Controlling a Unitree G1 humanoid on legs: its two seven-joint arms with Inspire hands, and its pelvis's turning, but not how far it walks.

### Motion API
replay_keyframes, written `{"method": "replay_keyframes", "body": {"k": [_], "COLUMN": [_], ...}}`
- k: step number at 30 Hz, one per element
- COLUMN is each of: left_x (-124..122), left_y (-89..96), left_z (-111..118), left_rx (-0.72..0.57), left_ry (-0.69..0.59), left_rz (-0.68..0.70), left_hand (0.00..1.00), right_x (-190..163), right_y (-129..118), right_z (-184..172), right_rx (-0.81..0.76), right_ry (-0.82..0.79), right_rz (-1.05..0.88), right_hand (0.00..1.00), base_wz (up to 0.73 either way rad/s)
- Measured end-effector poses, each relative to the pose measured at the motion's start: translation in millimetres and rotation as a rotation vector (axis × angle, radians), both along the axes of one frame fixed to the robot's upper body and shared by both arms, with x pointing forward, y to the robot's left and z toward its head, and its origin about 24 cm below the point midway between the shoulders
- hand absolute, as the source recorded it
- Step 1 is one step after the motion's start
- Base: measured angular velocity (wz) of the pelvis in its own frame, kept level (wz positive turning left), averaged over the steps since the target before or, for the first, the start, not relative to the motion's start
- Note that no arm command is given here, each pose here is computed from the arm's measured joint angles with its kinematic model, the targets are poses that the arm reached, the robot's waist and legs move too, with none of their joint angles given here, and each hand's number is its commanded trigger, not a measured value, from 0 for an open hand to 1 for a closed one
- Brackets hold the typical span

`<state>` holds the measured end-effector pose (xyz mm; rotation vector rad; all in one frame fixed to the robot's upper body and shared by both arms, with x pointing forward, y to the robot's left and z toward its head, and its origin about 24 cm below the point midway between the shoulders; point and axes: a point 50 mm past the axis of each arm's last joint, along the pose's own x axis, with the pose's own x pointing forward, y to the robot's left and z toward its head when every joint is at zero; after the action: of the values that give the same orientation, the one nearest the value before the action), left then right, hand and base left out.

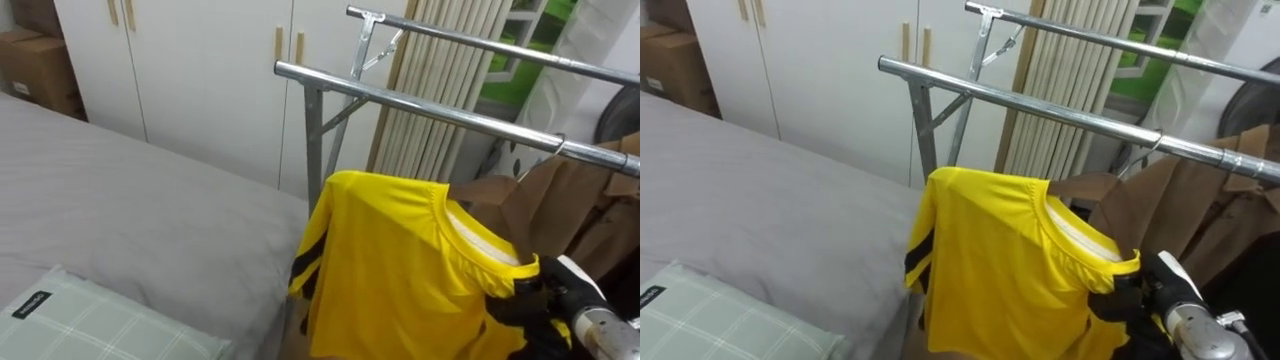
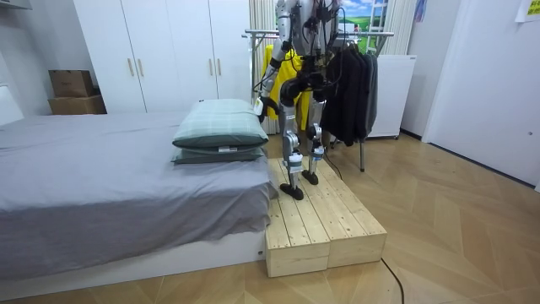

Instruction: Hang clothes

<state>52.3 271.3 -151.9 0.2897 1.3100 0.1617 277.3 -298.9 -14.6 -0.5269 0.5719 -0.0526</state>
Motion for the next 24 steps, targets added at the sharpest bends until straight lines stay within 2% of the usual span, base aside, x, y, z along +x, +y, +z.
{"method": "replay_keyframes", "body": {"k": [13, 15, 16, 24], "left_x": [-0.2, -0.2, -0.2, 0.8], "left_y": [-0.9, -1.1, -1.2, -2.8], "left_z": [-0.4, -0.5, -0.5, -0.9], "left_rx": [-0.001, -0.001, -0.001, -0.003], "left_ry": [0.005, 0.005, 0.005, 0.008], "left_rz": [-0.007, -0.009, -0.010, -0.026], "left_hand": [0.00, 0.00, 0.00, 0.00], "right_x": [-1.5, -1.8, -1.8, -3.5], "right_y": [1.8, 1.8, 1.9, 5.7], "right_z": [-2.3, -2.5, -2.6, -7.9], "right_rx": [-0.016, -0.016, -0.017, -0.008], "right_ry": [-0.011, -0.010, -0.010, 0.018], "right_rz": [-0.005, -0.005, -0.005, 0.002], "right_hand": [0.99, 0.21, 0.00, 0.00], "base_wz": [0.00, 0.00, 0.00, 0.00]}}
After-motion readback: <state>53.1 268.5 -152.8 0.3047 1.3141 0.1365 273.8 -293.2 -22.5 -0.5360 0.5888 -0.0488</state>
